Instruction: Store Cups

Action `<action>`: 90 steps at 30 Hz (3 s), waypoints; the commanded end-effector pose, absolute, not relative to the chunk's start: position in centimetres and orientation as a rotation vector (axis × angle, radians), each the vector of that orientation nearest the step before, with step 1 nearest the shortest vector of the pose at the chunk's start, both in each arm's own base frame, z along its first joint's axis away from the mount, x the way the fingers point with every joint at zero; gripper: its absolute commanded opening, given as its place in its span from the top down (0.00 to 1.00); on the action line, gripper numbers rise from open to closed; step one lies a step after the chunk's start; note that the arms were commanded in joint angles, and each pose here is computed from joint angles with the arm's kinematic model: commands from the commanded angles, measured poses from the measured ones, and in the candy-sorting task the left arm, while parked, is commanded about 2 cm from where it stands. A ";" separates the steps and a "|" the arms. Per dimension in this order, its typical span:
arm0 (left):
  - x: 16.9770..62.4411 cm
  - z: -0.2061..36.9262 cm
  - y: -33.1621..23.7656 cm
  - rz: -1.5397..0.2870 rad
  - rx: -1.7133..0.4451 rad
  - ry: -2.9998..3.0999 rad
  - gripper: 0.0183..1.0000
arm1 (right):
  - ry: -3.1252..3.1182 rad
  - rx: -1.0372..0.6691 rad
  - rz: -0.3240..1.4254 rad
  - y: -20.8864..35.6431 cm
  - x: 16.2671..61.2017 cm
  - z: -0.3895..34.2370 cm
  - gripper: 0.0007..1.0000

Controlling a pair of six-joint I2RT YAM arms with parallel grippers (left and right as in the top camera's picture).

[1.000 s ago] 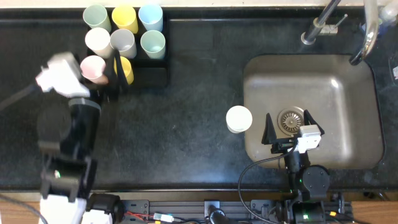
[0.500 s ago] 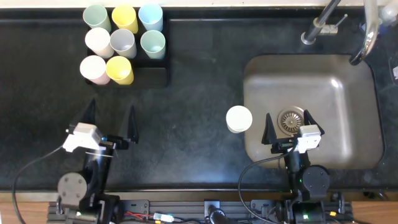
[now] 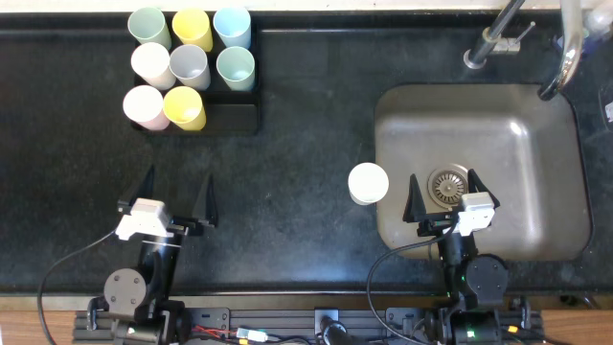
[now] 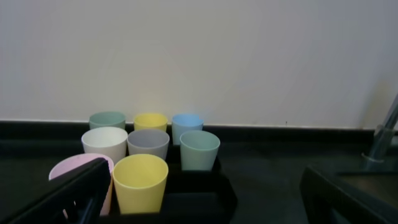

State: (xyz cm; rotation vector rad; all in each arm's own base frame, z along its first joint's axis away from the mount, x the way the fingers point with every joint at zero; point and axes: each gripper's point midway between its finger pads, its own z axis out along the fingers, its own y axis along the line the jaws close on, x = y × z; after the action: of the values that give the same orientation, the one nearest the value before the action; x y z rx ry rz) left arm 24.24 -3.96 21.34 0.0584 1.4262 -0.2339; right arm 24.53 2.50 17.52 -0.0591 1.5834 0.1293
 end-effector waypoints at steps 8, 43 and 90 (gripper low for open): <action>24.4 15.6 -3.2 -0.168 0.049 1.654 0.00 | 1.581 -0.048 0.124 2.3 24.6 17.2 0.00; 24.4 15.6 -3.2 -0.168 0.049 1.654 0.00 | 1.581 -0.043 0.118 2.2 24.6 17.2 0.00; 24.4 15.6 -3.2 -0.168 0.049 1.654 0.00 | 3.232 -0.183 0.413 8.5 24.9 12.5 0.00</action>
State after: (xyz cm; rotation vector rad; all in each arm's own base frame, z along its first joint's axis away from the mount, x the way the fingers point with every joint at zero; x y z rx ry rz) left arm 24.41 -3.40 15.53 0.0406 1.6574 -0.1886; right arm 23.88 8.84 12.45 -0.1367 3.2469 0.5132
